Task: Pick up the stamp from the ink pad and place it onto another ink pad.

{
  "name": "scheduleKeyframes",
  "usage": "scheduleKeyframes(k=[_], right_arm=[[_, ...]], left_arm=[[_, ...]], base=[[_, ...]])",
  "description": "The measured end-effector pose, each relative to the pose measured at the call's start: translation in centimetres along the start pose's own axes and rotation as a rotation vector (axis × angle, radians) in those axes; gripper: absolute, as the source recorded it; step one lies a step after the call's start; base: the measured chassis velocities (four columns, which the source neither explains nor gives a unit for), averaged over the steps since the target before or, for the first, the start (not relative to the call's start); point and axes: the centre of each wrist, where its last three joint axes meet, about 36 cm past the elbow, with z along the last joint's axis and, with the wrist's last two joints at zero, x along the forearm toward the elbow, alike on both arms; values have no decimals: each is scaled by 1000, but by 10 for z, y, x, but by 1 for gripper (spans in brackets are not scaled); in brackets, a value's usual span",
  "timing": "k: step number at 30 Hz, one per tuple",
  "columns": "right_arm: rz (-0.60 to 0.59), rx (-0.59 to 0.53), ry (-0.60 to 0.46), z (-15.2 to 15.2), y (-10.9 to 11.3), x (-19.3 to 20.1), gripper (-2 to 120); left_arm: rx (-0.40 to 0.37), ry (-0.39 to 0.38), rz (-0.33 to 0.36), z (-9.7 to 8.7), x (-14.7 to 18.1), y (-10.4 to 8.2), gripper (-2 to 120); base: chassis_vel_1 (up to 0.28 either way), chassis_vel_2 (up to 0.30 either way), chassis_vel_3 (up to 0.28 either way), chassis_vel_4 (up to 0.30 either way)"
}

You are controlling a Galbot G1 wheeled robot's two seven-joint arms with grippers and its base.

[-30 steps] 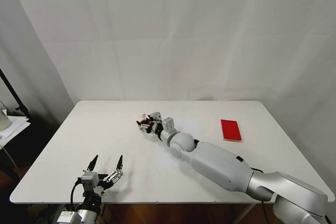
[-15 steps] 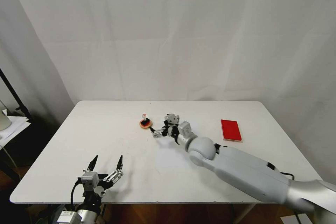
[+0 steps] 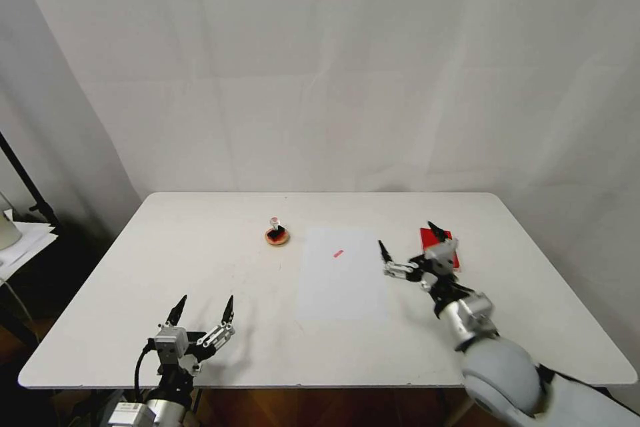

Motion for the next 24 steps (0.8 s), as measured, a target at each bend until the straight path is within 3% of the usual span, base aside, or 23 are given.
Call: scheduleKeyframes(k=[2, 8, 17, 24], right_arm=[[59, -45, 19, 7, 11, 35, 100], [180, -45, 14, 23, 24, 74, 100], [253, -51, 60, 44, 37, 111, 100], [257, -66, 59, 47, 39, 111, 100]], left_arm=[[0, 0, 0, 0, 0, 0, 100], [0, 0, 0, 0, 0, 0, 100], [0, 0, 0, 0, 0, 0, 100], [0, 0, 0, 0, 0, 0, 100]], base=[[0, 0, 0, 0], [0, 0, 0, 0], [0, 0, 0, 0], [0, 0, 0, 0]])
